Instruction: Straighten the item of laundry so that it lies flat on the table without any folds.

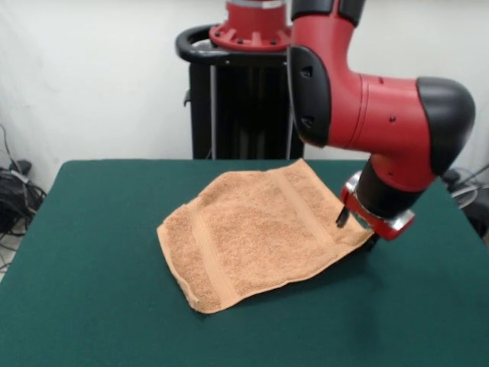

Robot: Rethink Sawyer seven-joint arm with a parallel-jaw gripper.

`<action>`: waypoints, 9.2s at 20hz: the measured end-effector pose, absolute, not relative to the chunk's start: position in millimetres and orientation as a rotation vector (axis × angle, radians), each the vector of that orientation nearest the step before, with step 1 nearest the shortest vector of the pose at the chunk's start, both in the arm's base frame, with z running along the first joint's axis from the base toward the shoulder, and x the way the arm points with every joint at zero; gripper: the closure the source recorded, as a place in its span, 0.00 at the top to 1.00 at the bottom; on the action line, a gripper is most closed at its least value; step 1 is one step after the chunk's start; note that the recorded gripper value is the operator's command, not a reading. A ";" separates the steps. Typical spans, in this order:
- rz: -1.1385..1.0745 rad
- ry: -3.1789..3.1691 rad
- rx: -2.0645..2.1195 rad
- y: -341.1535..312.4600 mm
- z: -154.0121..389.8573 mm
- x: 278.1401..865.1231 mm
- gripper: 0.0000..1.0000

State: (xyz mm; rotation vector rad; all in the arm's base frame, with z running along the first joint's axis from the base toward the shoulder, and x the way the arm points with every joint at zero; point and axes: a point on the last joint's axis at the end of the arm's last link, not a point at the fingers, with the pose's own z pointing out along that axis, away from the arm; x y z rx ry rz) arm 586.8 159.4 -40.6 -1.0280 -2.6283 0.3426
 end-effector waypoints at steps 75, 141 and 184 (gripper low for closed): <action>1.158 -2.423 -0.930 232.6 -101.7 623.7 0.00; 1.679 -2.075 -1.837 269.2 -123.5 657.2 0.00; 1.591 -1.506 -2.094 240.7 -126.2 691.6 0.00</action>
